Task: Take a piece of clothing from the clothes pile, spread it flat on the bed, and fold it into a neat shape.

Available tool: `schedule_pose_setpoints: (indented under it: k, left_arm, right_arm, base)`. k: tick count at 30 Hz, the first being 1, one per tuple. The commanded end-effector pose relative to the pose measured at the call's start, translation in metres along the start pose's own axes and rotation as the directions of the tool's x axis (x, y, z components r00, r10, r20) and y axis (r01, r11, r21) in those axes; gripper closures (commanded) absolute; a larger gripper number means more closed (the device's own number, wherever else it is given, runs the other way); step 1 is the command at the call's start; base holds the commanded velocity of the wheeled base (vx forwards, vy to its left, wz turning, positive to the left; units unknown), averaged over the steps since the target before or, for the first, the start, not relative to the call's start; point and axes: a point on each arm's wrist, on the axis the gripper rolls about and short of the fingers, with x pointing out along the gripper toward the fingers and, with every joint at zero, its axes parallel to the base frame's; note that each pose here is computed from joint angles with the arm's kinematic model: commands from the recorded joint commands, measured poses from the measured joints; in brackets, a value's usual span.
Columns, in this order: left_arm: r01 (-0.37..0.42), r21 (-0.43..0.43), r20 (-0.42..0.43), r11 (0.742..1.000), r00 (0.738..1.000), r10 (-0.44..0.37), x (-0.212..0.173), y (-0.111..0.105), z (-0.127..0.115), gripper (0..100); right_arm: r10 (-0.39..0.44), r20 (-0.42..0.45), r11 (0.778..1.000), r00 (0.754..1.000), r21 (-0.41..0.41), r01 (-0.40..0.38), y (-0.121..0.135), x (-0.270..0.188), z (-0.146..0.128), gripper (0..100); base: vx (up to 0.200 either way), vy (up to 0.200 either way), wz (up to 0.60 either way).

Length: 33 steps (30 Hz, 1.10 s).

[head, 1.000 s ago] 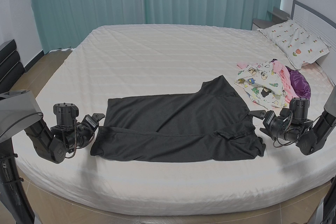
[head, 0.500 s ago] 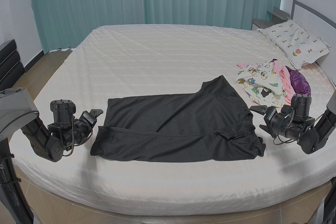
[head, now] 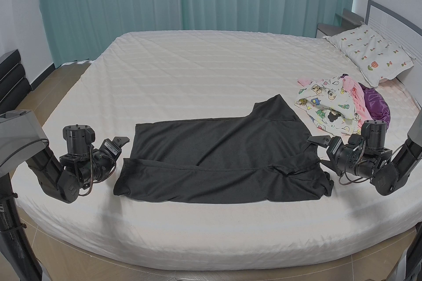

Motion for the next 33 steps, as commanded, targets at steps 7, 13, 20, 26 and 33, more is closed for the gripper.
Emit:
schedule_pose_setpoints:
  k: [7,13,20,26,33]
  left_arm:
    - [0.000,0.000,0.000,1.000,1.000,0.000,-0.004,0.000,0.000,0]
    - [0.015,0.001,0.010,1.000,1.000,-0.015,-0.010,-0.005,0.003,0]
    - [0.016,-0.001,0.011,1.000,1.000,-0.016,-0.011,-0.005,0.003,0]
    - [0.030,0.001,0.018,1.000,0.999,-0.030,-0.014,-0.009,0.005,0]
    - [0.032,0.001,0.021,0.999,0.999,-0.032,-0.015,-0.010,0.005,0]
  right_arm:
    - [0.008,-0.018,1.000,1.000,-0.007,-0.008,0.004,0.000,-0.006,0]
    - [0.027,-0.013,0.999,1.000,-0.017,-0.027,0.012,-0.006,-0.006,0]
    - [0.045,-0.004,0.999,0.999,-0.026,-0.045,0.023,-0.011,-0.002,0]
    - [-0.011,-0.028,0.996,1.000,0.083,0.013,0.020,-0.017,-0.014,0]
    - [-0.046,-0.054,0.986,0.997,0.157,0.054,0.015,-0.010,-0.025,0]
  base:
    - [0.000,0.000,0.00]
    - [0.000,0.000,0.00]
    - [0.000,0.000,0.00]
    - [0.000,0.000,0.00]
    - [0.000,0.000,0.00]
